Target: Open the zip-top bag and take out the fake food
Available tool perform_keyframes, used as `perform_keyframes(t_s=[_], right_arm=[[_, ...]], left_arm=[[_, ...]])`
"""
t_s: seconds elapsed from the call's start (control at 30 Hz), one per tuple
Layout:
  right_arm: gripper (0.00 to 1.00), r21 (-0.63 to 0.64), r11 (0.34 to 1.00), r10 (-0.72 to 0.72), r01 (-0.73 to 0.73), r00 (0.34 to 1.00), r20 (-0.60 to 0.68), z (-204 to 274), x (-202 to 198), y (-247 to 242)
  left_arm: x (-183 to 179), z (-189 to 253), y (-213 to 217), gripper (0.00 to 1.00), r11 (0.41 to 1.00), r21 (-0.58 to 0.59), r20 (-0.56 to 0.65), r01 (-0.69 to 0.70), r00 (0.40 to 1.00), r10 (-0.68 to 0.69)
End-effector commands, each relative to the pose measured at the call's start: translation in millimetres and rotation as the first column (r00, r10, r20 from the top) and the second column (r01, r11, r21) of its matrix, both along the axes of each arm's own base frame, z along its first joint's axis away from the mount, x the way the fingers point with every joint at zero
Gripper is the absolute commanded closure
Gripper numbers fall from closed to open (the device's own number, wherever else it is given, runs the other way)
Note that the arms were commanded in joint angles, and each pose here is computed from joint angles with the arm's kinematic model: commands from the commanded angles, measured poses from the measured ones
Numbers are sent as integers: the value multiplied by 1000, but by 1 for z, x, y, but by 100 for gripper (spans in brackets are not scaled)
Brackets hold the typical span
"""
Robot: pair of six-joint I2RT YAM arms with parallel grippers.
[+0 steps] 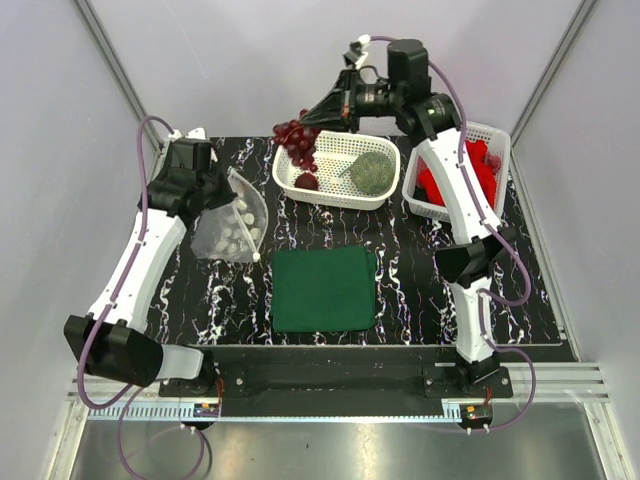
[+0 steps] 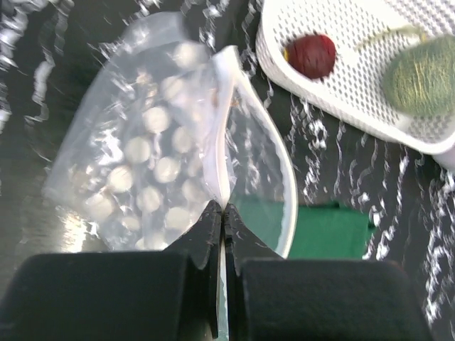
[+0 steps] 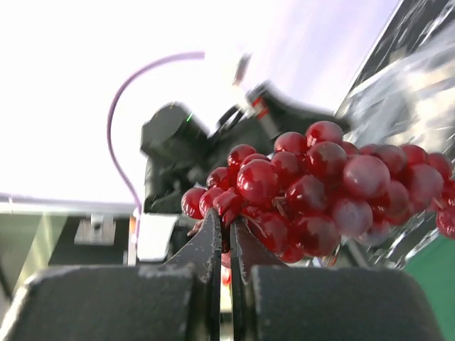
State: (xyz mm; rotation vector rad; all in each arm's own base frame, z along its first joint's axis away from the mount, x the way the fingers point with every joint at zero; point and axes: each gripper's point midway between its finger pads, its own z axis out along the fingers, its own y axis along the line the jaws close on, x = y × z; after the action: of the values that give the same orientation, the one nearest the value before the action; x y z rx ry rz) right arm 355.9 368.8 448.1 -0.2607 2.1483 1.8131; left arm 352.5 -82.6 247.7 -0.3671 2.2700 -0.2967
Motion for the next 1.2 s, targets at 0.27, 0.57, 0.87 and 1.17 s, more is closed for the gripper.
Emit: perform_keyframes(t_s=[0.27,0.57,0.87,1.17], right_arm=[[100,-57,945,-315,322,942,113,-119,187,-63],[100,-239,905,-352,353,935,48,-234,219,-89],[43,-471,807,-393,355,919,20,-256,186,-119],[19,-633,674,-383,381,913,142,-218,136,-141]], left_arm=[[58,12,70,100,929,345,29,-138,990,137],[95,-52,75,100,928,363,-110,-82,985,130],[86,-34,54,14,969,241,-80,-54,994,75],[21,11,-23,1,995,80,22,65,997,-67]])
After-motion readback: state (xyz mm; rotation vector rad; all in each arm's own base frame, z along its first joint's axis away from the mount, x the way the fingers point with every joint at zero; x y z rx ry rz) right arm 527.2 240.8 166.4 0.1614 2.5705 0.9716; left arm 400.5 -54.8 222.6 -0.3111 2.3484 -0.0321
